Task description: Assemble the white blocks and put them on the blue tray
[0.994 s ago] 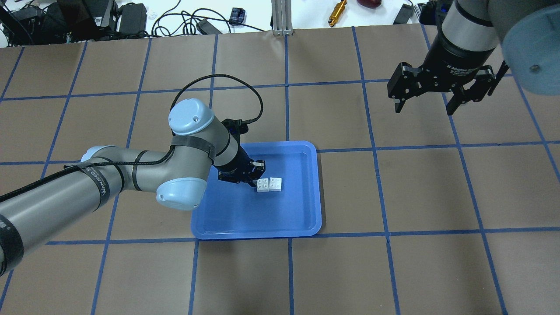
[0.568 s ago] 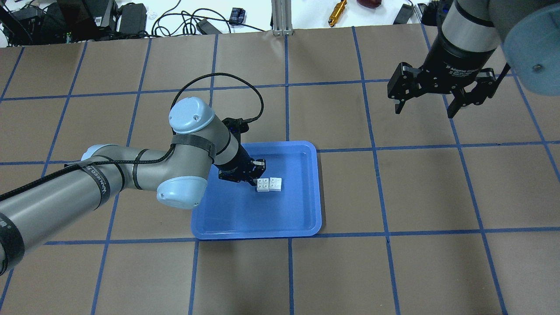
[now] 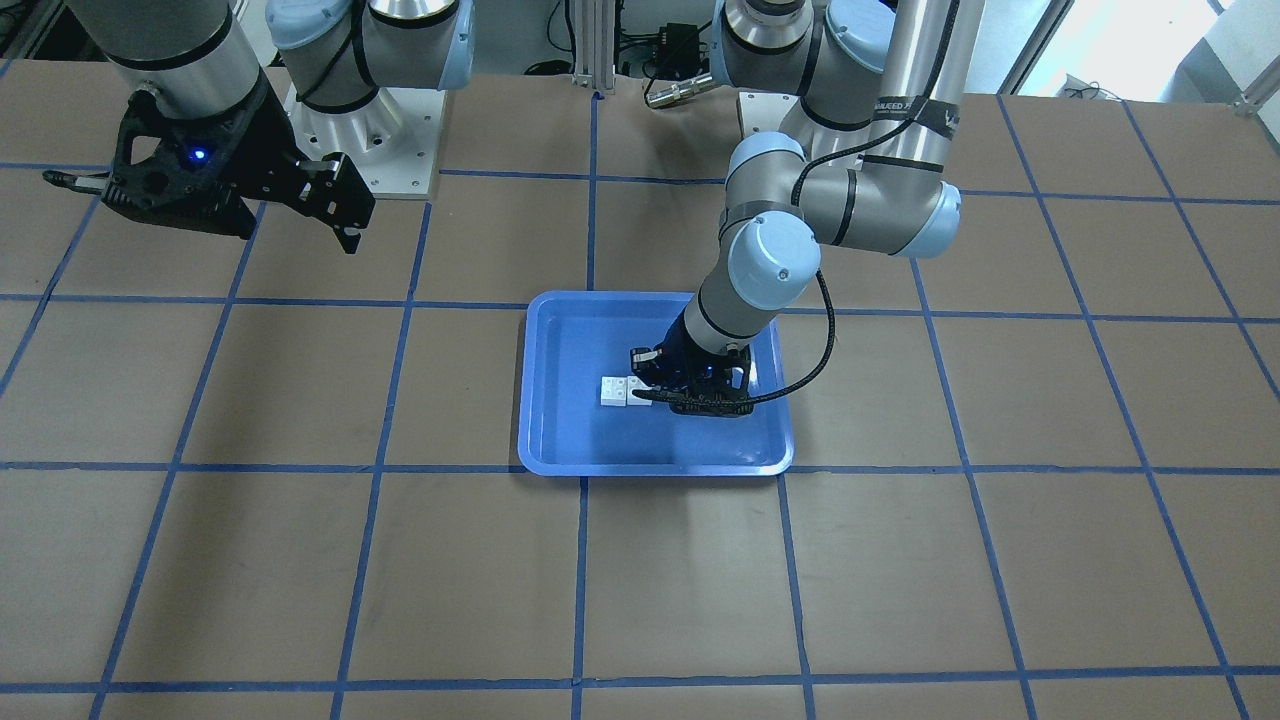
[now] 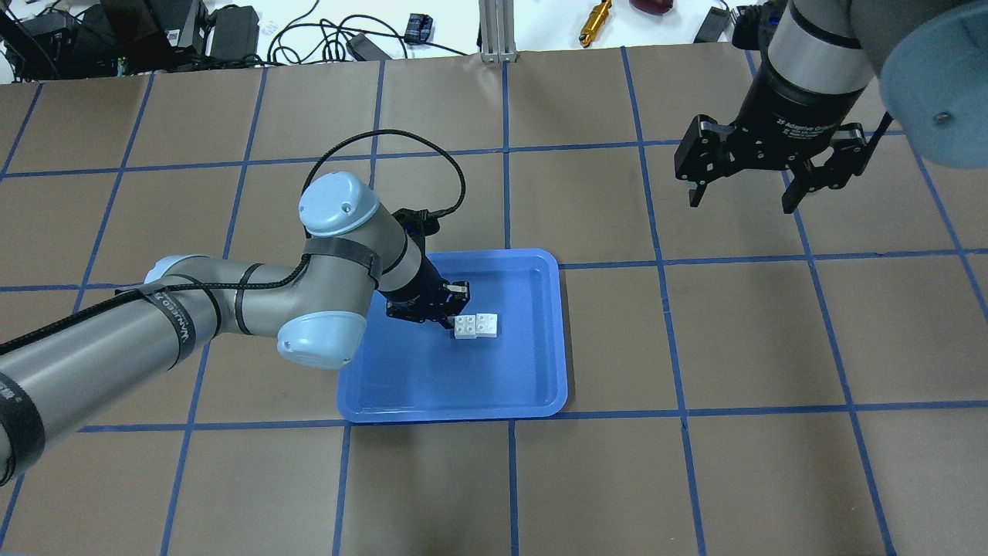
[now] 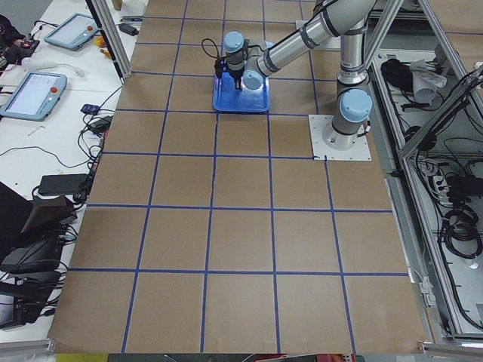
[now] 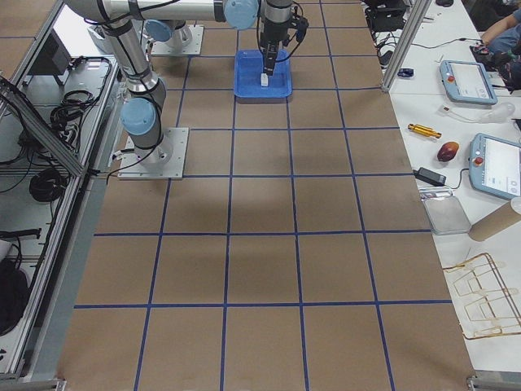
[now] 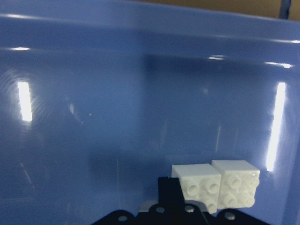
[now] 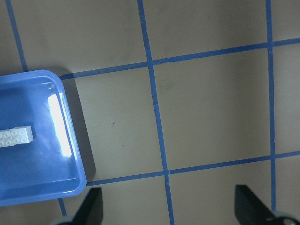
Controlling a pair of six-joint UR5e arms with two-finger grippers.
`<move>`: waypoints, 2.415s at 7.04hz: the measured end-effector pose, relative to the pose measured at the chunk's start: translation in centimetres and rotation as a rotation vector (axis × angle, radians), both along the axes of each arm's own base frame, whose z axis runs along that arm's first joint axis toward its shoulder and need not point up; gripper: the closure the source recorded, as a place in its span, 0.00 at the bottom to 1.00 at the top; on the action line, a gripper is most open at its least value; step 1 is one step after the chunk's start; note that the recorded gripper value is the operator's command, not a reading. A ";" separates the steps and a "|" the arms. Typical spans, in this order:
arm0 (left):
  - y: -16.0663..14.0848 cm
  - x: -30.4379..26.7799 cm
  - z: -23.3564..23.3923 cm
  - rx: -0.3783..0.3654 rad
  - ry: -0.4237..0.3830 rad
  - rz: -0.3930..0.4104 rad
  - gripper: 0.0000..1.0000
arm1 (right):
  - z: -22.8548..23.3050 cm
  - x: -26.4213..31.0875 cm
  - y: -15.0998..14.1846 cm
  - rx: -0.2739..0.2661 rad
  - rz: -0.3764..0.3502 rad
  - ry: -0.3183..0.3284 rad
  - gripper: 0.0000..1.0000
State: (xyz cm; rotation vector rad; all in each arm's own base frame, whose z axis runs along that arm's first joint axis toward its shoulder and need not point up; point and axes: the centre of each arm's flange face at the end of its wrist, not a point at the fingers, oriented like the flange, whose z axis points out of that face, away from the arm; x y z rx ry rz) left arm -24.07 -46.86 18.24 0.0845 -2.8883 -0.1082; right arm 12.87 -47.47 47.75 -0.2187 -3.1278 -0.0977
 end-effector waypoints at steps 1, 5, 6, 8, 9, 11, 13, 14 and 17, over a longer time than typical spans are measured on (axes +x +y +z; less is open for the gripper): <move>0.0 -0.1 0.0 0.000 0.000 -0.001 1.00 | -0.2 0.0 0.0 0.004 0.001 0.000 0.00; 0.3 -0.6 0.0 0.005 0.000 0.006 1.00 | -0.6 -0.1 0.1 0.014 0.002 0.010 0.00; 0.4 -0.8 0.0 0.006 0.000 0.005 1.00 | -0.5 -0.1 0.1 0.014 0.002 0.010 0.00; 0.4 -1.0 0.0 0.005 0.000 0.006 1.00 | -0.6 -0.1 0.1 0.015 0.002 0.011 0.00; 0.4 -1.0 0.0 0.006 0.000 0.006 1.00 | -0.6 -0.1 0.0 0.014 0.001 0.012 0.00; 0.4 -0.9 0.3 -0.002 -0.004 0.001 1.00 | -0.6 -0.2 0.0 0.015 -0.001 0.013 0.00; 0.3 -0.5 1.2 -0.010 -0.008 0.004 1.00 | -0.6 -0.2 0.0 0.015 0.000 0.013 0.00; 0.2 0.1 1.8 -0.009 -0.010 0.014 1.00 | -0.5 -0.2 0.1 0.013 -0.001 0.013 0.00; -0.7 2.0 6.4 -0.039 -0.079 0.028 1.00 | -0.7 -0.4 0.3 0.045 -0.002 0.006 0.00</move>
